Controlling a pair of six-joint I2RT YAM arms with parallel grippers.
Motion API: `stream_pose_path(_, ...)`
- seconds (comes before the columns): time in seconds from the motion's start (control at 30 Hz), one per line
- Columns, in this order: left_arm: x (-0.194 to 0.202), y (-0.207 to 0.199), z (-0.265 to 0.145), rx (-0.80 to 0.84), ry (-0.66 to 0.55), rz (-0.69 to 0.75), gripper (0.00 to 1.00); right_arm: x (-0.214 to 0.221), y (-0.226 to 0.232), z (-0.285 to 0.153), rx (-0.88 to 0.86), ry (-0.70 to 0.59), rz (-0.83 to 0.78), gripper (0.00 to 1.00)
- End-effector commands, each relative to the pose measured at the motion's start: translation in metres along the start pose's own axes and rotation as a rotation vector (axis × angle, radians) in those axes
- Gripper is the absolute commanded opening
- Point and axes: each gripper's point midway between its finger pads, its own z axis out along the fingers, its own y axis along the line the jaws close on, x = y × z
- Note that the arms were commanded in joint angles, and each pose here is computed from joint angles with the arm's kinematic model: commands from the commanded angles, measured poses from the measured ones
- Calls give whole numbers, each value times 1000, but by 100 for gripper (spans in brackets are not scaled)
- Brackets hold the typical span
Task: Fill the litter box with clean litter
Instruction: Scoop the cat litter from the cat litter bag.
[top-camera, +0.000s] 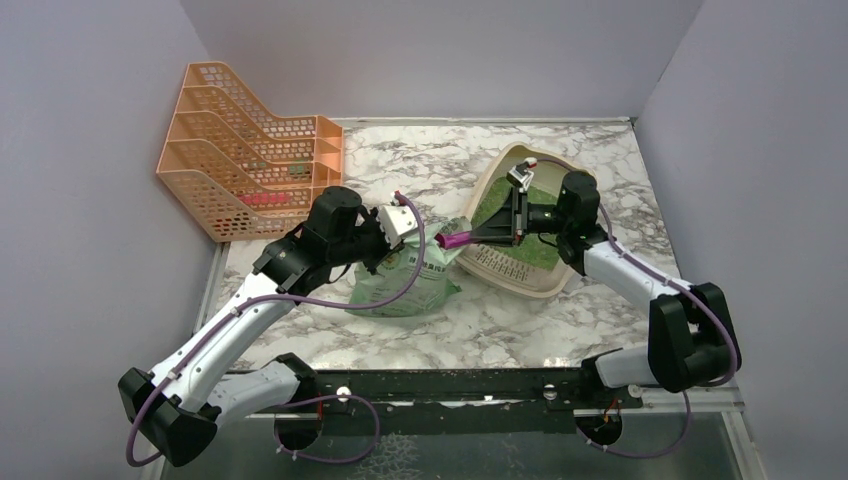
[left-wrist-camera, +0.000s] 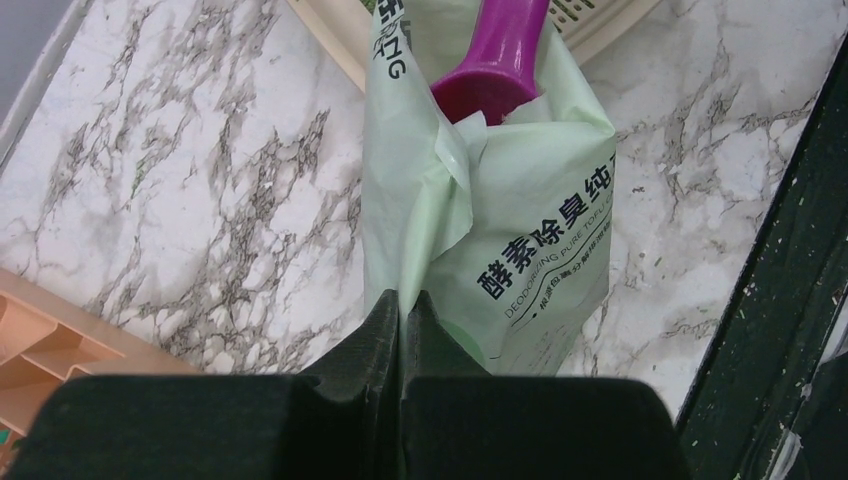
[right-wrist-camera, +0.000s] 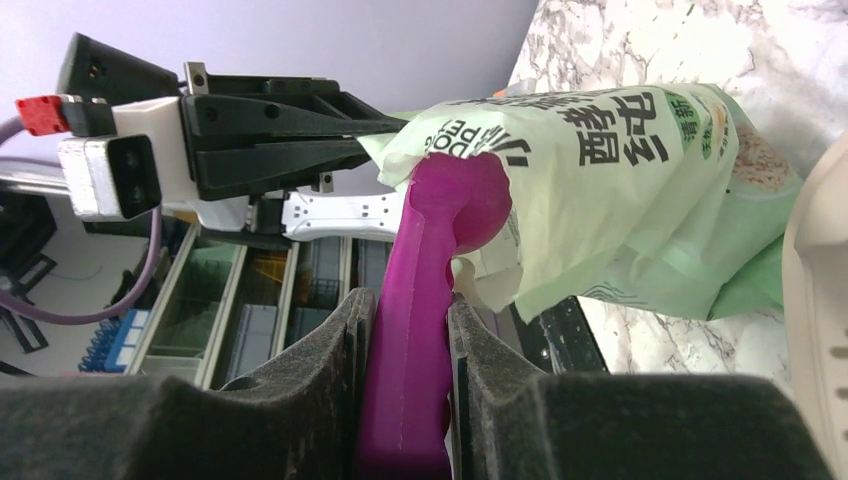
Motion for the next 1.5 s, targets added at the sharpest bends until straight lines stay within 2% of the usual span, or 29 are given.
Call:
stream_pose_path(0.0,-7,13,-9,-72,-27,14,0,-10,37,-21,-62,-51,-70,1)
stream_pose_path(0.7,-16,20,-19,-114,-49,48,0,-15,12,-73,33,-212,210,1)
stream_pose_path(1.17,-41,12,-18,-47,-129,50,0,-11,-1,-69,96,-179,257,1)
stream_pose_path(1.47,-39,13,-22,-69,-129,44,0,-10,-4,-75,86,-194,303,1)
